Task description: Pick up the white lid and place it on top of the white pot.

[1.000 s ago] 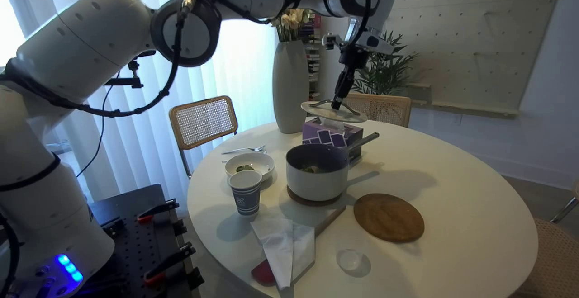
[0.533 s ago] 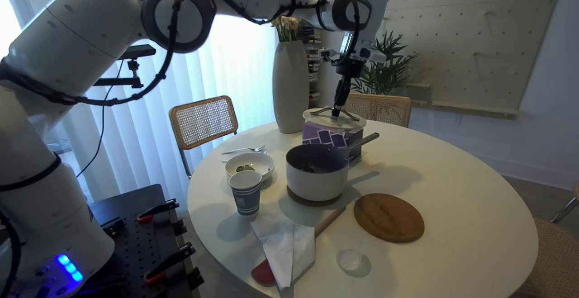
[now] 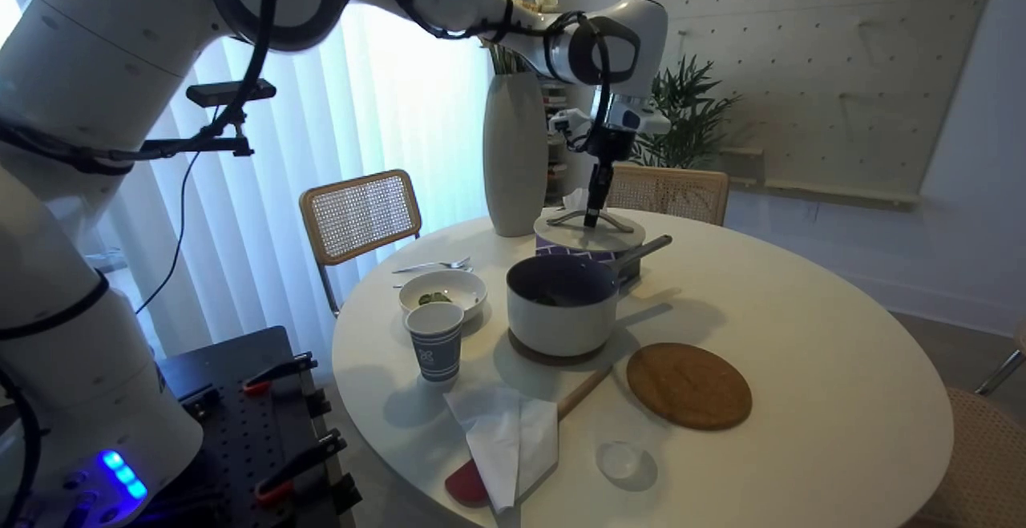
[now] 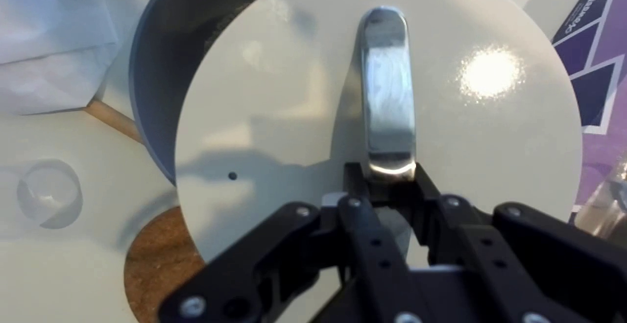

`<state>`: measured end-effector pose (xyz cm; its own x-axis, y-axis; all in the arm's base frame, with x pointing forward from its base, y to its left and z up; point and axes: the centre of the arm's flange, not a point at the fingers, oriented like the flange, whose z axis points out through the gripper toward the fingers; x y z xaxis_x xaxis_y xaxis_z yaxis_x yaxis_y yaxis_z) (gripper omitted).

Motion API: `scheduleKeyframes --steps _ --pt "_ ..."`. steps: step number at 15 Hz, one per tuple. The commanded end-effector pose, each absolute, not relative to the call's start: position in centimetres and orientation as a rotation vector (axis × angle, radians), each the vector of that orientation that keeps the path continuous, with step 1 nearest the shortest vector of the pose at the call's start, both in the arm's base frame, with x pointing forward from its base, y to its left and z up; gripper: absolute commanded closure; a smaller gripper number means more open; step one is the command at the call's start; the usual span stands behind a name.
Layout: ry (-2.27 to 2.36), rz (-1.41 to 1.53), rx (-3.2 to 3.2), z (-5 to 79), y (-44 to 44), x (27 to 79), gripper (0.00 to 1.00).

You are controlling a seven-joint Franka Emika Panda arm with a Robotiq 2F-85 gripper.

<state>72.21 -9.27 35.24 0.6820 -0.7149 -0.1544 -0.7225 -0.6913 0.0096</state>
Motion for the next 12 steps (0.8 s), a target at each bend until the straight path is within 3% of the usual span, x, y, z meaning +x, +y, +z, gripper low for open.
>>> scheduleKeyframes --steps 1,12 --pt "1.271 0.21 -2.832 35.8 -8.2 64.3 0.94" --pt "1.372 0.159 -2.773 32.2 -7.0 56.1 0.94"
